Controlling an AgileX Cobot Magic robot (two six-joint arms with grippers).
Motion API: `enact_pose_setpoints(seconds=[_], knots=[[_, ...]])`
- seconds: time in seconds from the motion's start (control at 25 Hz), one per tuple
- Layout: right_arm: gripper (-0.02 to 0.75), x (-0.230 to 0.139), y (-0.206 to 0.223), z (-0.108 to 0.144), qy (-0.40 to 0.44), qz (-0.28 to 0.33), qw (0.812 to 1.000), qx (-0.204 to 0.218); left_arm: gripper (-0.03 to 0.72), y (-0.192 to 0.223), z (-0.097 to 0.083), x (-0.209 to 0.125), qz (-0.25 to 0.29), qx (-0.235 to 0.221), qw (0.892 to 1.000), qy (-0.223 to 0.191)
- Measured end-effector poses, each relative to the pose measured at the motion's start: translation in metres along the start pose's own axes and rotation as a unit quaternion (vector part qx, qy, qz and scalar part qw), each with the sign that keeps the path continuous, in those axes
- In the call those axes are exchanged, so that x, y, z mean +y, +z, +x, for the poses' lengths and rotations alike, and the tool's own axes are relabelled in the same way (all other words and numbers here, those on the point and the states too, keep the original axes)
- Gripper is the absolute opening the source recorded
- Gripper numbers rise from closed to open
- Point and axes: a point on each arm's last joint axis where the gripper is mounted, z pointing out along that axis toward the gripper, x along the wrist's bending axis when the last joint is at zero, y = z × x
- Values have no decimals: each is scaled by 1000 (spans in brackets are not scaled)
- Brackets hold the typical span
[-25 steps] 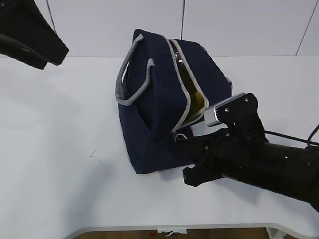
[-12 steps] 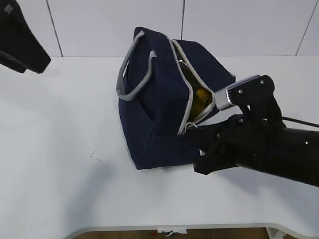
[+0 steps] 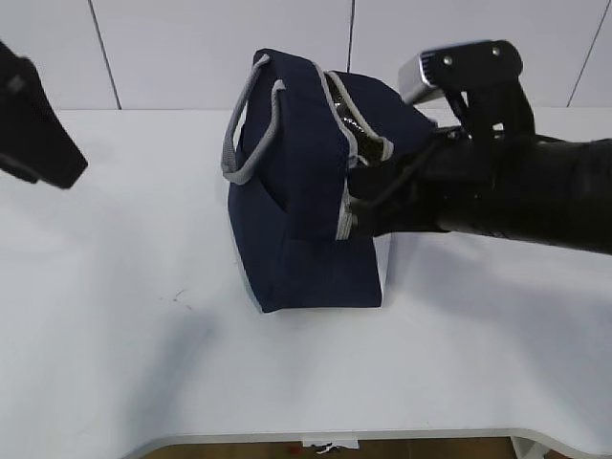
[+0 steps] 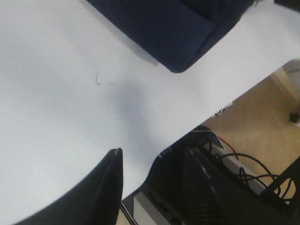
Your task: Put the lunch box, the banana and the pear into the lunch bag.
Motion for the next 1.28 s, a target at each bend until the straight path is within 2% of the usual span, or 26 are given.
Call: enact_pose_setpoints(seconds=[0.12,0.2,0.44,0.64,1.0,1.16,1.28], knots=[[1,11,0,0,9,-8,1000,-3,323,17,2,-12,31,-19,999,4],[1,16,0,-1,10,-10,1000,-7,323,29,1,-17,33,-40,999,8],[1,33,-1,-2,24,-22,999,-20,323,60,-2,-26,-13,-86,996,27],[1,48,-1,0,44,-43,998,-17,322,77,-8,-28,-45,-79,995,42],[1,69,14,37,15,-42,999,13,347,104,-15,-15,-73,-77,993,48],[17,72,15,39,12,-42,999,11,370,104,-15,-8,-108,-62,991,50],[1,73,14,39,11,-44,999,11,373,103,-13,-4,-132,-49,989,52]])
